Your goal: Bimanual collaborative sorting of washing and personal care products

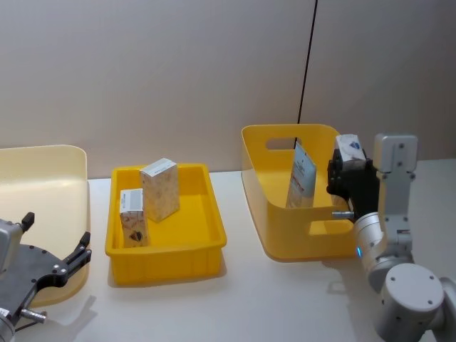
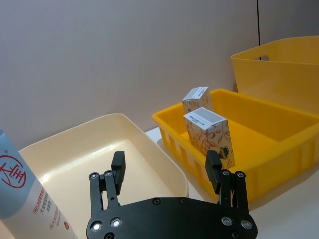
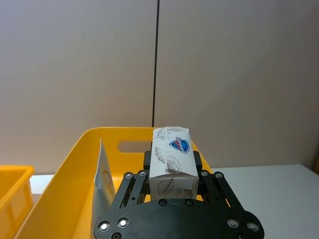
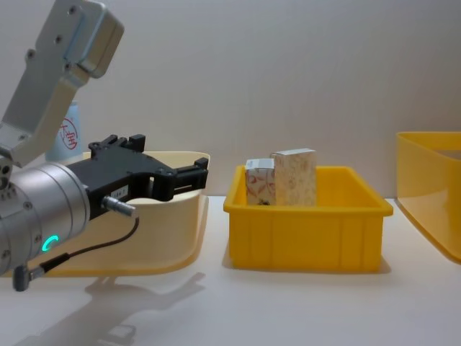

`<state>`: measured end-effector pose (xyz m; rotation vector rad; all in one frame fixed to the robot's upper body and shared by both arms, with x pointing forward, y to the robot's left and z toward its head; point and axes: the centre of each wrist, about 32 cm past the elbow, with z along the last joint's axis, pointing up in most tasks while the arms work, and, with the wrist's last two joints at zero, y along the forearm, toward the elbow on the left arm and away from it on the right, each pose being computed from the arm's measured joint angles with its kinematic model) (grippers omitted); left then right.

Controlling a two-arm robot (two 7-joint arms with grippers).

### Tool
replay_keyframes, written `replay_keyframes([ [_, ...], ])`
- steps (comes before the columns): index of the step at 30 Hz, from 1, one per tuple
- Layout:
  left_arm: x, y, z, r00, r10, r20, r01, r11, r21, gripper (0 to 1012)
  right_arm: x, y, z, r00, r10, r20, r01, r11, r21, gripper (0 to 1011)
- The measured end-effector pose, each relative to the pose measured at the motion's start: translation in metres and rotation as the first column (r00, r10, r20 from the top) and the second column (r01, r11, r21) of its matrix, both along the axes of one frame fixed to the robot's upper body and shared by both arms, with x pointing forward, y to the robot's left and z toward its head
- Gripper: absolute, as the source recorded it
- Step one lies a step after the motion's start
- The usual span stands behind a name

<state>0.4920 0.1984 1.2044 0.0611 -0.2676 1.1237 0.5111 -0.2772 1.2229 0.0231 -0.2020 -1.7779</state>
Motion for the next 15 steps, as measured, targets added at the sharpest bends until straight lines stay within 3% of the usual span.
replay_keyframes([
  [7,0.0000,0.0000,0.0000,1.0000,0.000,0.000,0.000,1.0000,0.000,1000,0.0045,0.0039,-0.0043,1.000,0.002,-0.026,-0.001,1.000,0.013,441],
  [15,0.0000,0.0000,0.0000,1.0000,0.000,0.000,0.000,1.0000,0.000,1000,0.0078,0.0070,-0.0075,0.999,0.000,-0.044,0.001,1.000,0.021,688],
])
